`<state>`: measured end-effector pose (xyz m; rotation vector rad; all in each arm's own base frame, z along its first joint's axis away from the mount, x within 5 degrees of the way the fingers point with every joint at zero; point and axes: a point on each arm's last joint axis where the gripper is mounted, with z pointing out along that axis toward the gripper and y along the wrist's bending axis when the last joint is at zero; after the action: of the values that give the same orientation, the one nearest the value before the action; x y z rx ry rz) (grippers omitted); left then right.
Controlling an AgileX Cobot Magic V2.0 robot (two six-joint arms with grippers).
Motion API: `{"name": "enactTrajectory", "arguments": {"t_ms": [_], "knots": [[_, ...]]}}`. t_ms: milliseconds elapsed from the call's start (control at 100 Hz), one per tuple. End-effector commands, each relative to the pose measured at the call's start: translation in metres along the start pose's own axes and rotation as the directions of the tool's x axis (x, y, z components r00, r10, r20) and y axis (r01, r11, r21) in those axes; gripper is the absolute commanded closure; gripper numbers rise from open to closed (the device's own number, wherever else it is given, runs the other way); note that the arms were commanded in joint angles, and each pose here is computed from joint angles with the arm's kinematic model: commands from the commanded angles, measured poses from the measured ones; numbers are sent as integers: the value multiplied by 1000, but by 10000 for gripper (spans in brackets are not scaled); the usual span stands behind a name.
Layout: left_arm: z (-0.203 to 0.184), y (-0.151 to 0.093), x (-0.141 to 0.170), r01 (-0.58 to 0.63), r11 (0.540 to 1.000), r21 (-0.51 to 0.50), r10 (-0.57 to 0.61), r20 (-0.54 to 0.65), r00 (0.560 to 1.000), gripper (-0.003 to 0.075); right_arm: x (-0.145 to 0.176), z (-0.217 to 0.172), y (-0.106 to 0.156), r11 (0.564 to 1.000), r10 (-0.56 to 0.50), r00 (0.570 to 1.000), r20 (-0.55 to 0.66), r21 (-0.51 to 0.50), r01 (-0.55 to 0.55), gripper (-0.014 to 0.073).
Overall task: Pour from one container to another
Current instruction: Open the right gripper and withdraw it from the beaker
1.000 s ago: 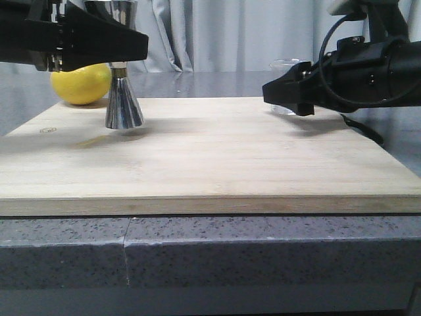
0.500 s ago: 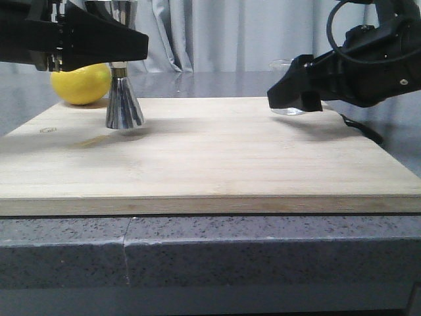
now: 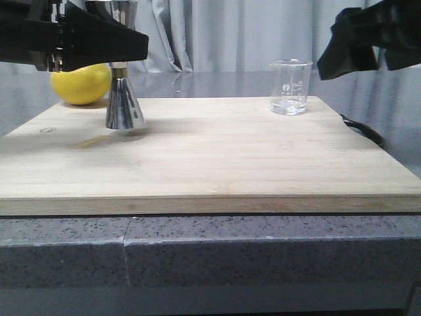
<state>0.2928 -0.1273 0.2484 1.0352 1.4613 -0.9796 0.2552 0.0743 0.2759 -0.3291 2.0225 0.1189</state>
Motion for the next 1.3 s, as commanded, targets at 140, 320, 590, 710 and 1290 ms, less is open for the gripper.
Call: {"name": "enactTrajectory", "arguments": {"t_ms": [140, 320, 590, 710, 1290], "knots": [[-3, -6, -33, -29, 999, 20, 26, 158, 987, 447, -21, -48, -8, 996, 56, 993, 105, 57, -62, 7], [-3, -6, -33, -29, 999, 20, 26, 158, 987, 447, -20, -81, -9, 996, 59, 979, 195, 56, -71, 8], [-3, -6, -33, -29, 999, 20, 26, 158, 987, 447, -10, -104, -11, 994, 62, 973, 222, 77, -81, 8], [-3, -6, -33, -29, 999, 20, 26, 158, 987, 447, -8, -106, -13, 992, 63, 976, 211, 91, -84, 8], [2, 4, -38, -53, 998, 20, 49, 170, 984, 447, -8, -106, -13, 992, 66, 975, 211, 90, -87, 8]]}}
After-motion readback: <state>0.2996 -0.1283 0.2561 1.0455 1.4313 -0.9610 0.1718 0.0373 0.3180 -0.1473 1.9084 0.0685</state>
